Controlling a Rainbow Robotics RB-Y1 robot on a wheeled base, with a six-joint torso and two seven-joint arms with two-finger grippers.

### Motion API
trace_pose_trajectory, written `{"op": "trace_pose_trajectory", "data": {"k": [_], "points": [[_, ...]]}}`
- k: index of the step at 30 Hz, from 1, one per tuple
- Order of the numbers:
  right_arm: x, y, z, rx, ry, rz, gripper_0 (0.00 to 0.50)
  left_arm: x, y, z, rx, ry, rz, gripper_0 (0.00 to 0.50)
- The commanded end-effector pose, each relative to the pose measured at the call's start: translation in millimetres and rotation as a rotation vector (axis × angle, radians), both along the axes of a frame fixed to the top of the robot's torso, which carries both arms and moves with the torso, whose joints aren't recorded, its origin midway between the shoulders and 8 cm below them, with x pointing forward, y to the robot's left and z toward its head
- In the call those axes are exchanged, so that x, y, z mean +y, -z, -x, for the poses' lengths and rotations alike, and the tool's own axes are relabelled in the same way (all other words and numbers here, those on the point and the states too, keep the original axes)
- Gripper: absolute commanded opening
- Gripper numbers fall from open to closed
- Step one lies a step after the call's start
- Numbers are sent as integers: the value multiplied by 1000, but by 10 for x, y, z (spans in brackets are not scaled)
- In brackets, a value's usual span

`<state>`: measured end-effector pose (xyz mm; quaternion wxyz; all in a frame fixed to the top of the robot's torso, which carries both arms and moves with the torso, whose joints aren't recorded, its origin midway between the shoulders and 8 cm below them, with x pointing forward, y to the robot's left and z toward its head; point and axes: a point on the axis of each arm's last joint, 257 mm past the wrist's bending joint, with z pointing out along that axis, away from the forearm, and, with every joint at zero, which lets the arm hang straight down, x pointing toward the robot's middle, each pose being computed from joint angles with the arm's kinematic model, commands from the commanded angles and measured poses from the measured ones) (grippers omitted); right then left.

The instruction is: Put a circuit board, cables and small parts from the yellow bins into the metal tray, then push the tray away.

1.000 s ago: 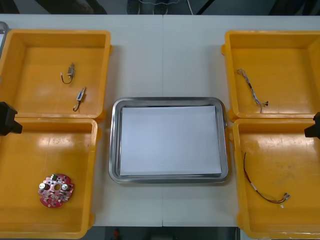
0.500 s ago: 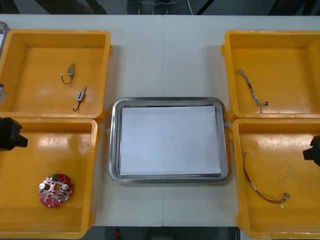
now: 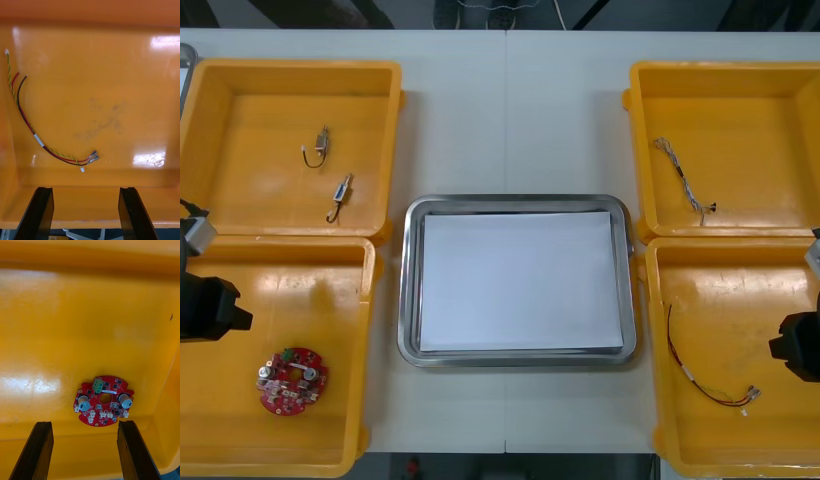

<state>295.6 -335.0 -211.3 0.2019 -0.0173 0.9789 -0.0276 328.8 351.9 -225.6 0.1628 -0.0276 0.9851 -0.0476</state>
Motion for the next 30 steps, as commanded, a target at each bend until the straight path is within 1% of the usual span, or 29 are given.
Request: {"op": "trace_pose_trajectory", "data": {"k": [1, 5, 7, 11, 15, 18, 24, 25, 30], "points": [[227, 210, 110, 6, -121, 10, 500, -36, 162, 160, 20, 138, -62, 500], [298, 300, 90, -13, -220, 43, 500, -28, 265, 208, 28, 147, -71, 500], [319, 342, 99, -11, -260, 59, 500, -18, 328, 222, 27, 150, -80, 500], [385, 419, 119, 1, -351, 81, 500, -15, 448, 191, 5, 160, -106, 500], [447, 489, 120, 6, -433, 100, 500, -36, 550, 194, 2, 165, -112, 500], [483, 540, 96, -4, -483, 126, 500, -62, 617, 193, 1, 172, -110, 500], [513, 693, 71, -14, -495, 146, 500, -70, 759, 203, -2, 169, -103, 500], [506, 722, 43, -21, -491, 144, 500, -63, 784, 207, -2, 171, -105, 500], [501, 906, -8, -22, -476, 111, 500, -47, 855, 228, 3, 172, -112, 500]]}}
